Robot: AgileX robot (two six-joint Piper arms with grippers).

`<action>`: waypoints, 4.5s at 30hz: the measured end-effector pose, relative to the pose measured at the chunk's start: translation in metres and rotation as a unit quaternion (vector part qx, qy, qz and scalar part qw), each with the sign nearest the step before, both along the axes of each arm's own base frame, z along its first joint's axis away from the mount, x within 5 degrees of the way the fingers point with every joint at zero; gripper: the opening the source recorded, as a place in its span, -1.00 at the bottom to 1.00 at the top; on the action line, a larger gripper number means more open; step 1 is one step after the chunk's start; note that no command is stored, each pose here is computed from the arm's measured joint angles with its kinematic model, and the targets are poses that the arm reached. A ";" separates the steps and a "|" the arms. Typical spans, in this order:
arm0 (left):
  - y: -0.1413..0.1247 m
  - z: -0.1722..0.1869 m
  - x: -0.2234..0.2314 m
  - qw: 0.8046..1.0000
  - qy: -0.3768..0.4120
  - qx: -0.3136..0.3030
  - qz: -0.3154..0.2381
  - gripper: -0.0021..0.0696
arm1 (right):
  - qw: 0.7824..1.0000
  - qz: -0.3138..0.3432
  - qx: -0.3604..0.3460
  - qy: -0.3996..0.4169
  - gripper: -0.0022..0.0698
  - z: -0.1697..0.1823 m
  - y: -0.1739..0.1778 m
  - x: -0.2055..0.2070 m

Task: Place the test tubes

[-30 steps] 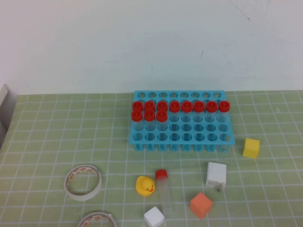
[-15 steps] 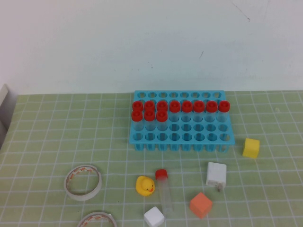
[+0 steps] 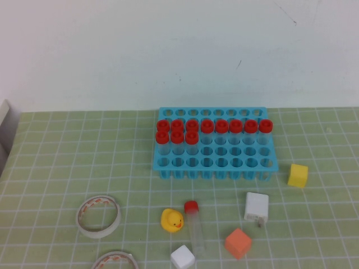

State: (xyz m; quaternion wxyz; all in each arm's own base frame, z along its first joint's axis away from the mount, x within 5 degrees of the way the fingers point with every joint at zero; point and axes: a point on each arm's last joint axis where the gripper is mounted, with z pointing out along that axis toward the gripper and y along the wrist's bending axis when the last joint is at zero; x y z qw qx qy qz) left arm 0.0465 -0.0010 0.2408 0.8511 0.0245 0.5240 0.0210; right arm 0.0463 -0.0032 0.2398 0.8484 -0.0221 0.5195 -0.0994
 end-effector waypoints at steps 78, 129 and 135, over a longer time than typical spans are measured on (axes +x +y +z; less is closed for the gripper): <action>0.000 0.053 0.040 0.974 0.225 -0.039 -0.007 -0.95 | 0.605 0.277 -0.194 0.721 -0.88 -0.102 0.275 0.245; -0.002 0.032 0.042 0.975 0.216 -0.043 -0.016 -0.95 | 0.577 0.185 -0.111 0.788 -0.28 -0.157 0.296 0.275; -0.002 0.032 0.042 0.976 0.214 -0.043 -0.016 -0.95 | 0.621 0.212 -0.089 0.750 -0.28 -0.107 0.299 0.278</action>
